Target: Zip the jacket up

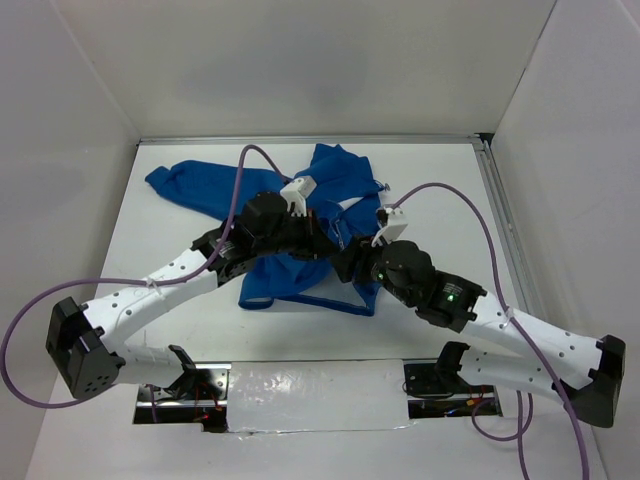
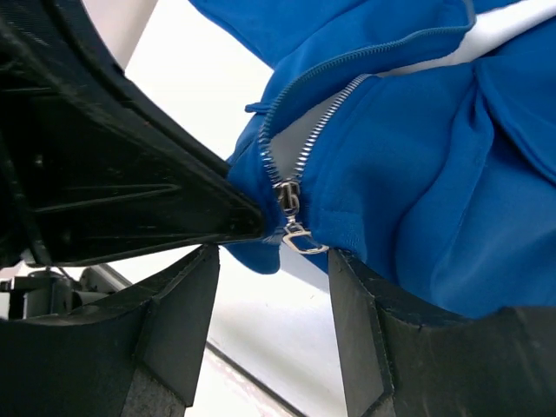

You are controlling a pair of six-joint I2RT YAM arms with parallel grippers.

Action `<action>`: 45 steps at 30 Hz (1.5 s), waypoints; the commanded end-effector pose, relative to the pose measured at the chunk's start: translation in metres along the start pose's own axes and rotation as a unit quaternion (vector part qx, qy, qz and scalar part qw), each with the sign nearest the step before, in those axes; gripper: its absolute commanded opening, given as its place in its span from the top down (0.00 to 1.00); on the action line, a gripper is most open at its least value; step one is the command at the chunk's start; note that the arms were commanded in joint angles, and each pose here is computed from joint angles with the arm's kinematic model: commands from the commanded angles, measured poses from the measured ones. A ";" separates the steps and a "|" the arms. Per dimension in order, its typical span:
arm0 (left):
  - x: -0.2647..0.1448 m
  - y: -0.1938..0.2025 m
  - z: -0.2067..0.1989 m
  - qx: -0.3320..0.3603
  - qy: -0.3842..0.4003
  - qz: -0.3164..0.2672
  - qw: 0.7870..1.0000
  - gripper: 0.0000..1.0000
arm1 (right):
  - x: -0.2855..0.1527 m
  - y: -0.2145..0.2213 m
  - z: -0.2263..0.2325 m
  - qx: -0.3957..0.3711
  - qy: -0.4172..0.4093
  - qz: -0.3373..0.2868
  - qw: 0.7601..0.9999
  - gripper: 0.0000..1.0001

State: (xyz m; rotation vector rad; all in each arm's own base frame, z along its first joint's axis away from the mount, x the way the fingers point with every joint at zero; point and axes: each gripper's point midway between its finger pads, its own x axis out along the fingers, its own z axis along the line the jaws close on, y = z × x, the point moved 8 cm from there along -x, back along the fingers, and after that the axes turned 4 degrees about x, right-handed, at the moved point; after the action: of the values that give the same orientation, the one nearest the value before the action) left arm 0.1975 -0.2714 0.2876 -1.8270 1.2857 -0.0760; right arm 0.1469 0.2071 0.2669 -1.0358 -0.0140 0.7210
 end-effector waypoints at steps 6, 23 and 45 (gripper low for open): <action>-0.012 -0.008 -0.014 0.014 0.040 -0.016 0.999 1.00 | 0.013 -0.015 -0.006 0.002 -0.036 -0.026 0.999 0.41; -0.007 -0.010 -0.017 0.027 0.049 -0.002 0.998 1.00 | 0.027 -0.008 -0.021 -0.072 0.070 -0.037 0.994 0.49; 0.002 -0.004 -0.007 0.022 0.029 0.008 0.999 1.00 | 0.024 0.002 0.007 -0.073 0.024 -0.023 0.997 0.86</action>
State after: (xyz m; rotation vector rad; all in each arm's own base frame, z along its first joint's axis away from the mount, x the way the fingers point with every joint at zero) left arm 0.2008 -0.2683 0.2792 -1.7901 1.2937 -0.0475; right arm 0.1622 0.2209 0.2272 -1.2724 0.0236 0.7174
